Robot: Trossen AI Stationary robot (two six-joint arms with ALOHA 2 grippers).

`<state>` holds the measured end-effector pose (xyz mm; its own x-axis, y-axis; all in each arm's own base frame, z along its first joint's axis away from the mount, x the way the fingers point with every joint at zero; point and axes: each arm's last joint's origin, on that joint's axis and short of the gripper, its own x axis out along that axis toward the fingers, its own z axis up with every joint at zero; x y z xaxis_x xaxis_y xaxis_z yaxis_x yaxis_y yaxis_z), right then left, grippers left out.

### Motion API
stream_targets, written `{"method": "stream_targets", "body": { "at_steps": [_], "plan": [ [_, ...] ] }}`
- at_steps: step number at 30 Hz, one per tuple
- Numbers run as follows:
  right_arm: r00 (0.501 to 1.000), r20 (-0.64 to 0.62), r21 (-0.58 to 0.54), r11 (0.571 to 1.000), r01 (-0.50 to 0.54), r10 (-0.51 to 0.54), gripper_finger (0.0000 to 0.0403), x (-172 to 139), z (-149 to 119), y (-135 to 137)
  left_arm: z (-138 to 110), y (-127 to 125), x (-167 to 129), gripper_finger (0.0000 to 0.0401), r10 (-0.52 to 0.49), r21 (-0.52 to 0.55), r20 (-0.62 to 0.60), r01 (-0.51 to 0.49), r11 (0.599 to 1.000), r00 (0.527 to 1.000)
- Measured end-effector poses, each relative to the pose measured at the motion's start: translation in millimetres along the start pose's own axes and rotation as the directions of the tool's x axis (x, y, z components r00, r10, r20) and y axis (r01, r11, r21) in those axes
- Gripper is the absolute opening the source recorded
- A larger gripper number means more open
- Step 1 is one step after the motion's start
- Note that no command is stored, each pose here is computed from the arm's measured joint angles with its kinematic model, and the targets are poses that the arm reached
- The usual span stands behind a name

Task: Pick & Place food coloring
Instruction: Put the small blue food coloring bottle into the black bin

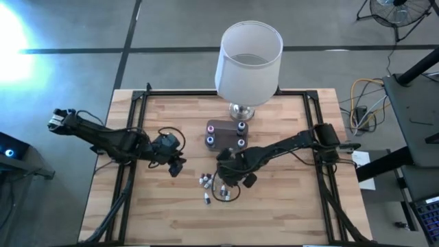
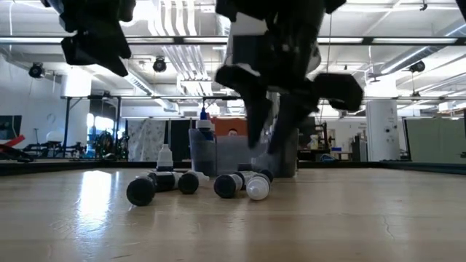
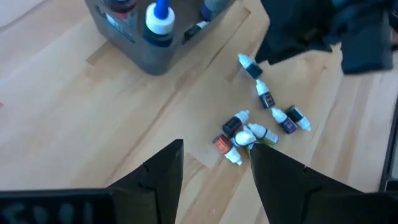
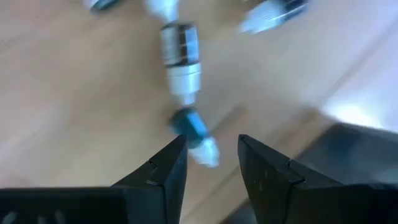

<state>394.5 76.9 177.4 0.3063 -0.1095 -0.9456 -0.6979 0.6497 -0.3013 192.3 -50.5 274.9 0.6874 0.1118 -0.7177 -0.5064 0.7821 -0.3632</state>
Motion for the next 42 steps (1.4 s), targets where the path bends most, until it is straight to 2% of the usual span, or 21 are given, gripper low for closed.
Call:
{"method": "stream_targets", "body": {
  "at_steps": [2, 6, 17, 25, 30, 33, 38, 40, 42],
  "plan": [
    [1.000, 0.024, -0.016, 1.000, 0.003, -0.002, 0.0137, -4, 2, -4, -3, -1, -1, 0.0163, -0.009, 0.013, -0.008, 0.009, 1.000, 1.000],
    [0.996, 0.061, -0.010, 0.998, -0.063, 0.064, 0.0137, -1, -1, -6, -5, -2, -1, 0.0163, 0.008, 0.010, 0.015, -0.009, 1.000, 1.000],
    [0.991, -0.024, 0.011, 0.991, -0.130, 0.131, 0.0137, 36, -9, -5, -2, 5, -17, 0.0163, 0.006, -0.006, 0.098, -0.006, 1.000, 0.995],
    [0.983, -0.013, 0.174, 0.969, -0.178, 0.182, 0.0132, 44, -25, -21, -2, 8, -20, 0.0163, 0.015, -0.017, 0.116, -0.013, 1.000, 0.993],
    [0.974, 0.006, 0.324, 0.921, -0.217, 0.227, 0.0101, 44, -29, -22, -3, 11, -20, 0.0163, 0.050, -0.017, 0.109, -0.048, 0.999, 0.993],
    [0.971, 0.010, 0.426, 0.877, -0.222, 0.241, 0.0075, 44, -30, -22, -4, 13, -20, 0.0163, 0.078, -0.013, 0.110, -0.077, 0.997, 0.991],
    [0.967, 0.007, 0.613, 0.763, -0.204, 0.253, 0.0053, 35, -33, -21, -7, 17, -20, 0.0163, 0.125, 0.004, 0.096, -0.126, 0.992, 0.987],
    [0.974, 0.036, 0.683, 0.706, -0.187, 0.223, 0.0053, 20, -33, -24, -8, 19, -20, 0.0163, 0.144, 0.015, 0.082, -0.146, 0.989, 0.986],
    [0.985, 0.079, 0.749, 0.644, -0.159, 0.151, 0.0052, -9, -33, -30, -9, 21, -21, 0.0163, 0.162, 0.026, 0.069, -0.164, 0.986, 0.984]
  ]
}}
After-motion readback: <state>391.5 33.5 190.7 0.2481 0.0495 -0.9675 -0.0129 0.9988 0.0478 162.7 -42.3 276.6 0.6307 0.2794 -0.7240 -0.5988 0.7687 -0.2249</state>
